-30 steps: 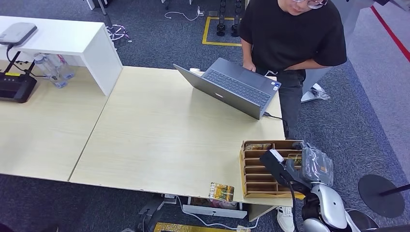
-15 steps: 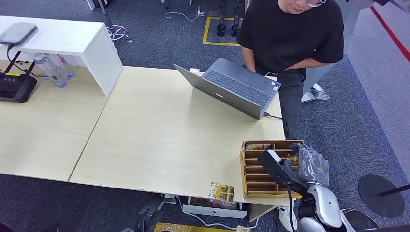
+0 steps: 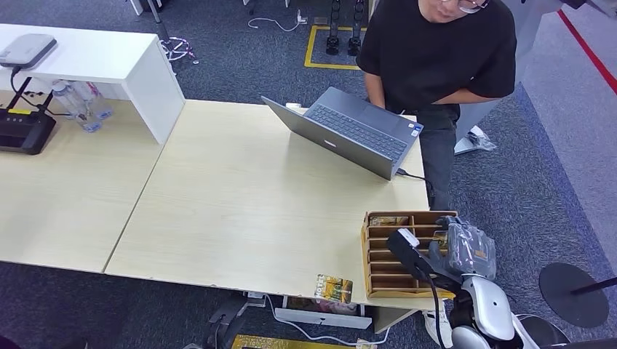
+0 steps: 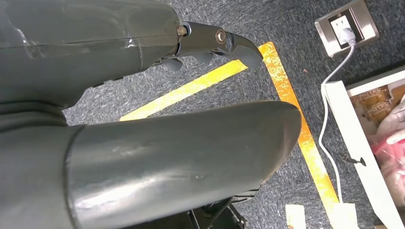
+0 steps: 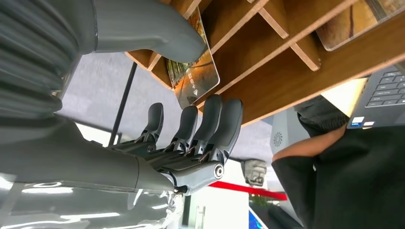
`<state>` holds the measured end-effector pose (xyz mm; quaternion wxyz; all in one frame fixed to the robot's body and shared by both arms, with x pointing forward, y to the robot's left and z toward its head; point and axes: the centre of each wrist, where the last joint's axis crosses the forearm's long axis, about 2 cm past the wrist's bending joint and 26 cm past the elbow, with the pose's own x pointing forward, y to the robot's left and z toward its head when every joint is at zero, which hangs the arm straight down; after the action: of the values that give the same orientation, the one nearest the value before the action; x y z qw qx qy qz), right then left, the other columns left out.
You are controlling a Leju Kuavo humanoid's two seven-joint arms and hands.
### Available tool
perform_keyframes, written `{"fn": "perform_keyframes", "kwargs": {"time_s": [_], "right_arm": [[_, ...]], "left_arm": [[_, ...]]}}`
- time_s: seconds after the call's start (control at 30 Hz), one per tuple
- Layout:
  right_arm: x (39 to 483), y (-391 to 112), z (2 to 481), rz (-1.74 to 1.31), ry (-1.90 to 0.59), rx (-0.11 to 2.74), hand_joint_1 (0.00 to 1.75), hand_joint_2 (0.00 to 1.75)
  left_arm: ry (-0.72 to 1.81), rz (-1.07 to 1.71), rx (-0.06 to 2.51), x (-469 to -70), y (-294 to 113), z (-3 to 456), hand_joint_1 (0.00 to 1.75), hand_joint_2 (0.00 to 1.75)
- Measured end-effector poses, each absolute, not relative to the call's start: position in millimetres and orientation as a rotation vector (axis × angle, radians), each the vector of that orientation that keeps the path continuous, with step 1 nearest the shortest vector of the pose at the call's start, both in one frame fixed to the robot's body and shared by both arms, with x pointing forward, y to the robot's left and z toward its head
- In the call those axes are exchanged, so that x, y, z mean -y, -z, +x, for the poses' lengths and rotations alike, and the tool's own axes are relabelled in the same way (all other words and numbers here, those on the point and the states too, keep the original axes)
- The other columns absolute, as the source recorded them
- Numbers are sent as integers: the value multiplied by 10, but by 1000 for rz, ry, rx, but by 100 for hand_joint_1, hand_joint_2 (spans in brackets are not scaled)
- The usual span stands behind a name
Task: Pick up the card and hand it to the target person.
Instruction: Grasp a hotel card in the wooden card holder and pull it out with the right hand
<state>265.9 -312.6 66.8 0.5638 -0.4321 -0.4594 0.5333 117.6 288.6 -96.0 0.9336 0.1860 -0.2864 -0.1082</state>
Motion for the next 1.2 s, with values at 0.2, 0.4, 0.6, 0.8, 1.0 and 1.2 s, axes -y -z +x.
{"fn": "perform_keyframes", "kwargs": {"time_s": [0.2,0.4,0.6,0.8,1.0,1.2], "right_arm": [[3144,-681,2673,-1035,-1307,1057,82,175],[3157,-694,2671,-1047,-1338,1049,82,175],[3176,-705,2663,-1047,-1359,1037,85,175],[3194,-706,2659,-1050,-1366,1028,90,175],[3186,-713,2660,-1048,-1371,1028,114,175],[3182,-718,2660,-1047,-1375,1026,132,175]], "left_arm": [[225,375,587,-2858,960,1177,0,0],[228,372,588,-2844,960,1176,0,0],[229,371,588,-2842,960,1175,0,0],[230,371,588,-2842,960,1175,0,0],[230,371,589,-2840,960,1175,0,0],[231,371,589,-2840,960,1175,0,0]]}}
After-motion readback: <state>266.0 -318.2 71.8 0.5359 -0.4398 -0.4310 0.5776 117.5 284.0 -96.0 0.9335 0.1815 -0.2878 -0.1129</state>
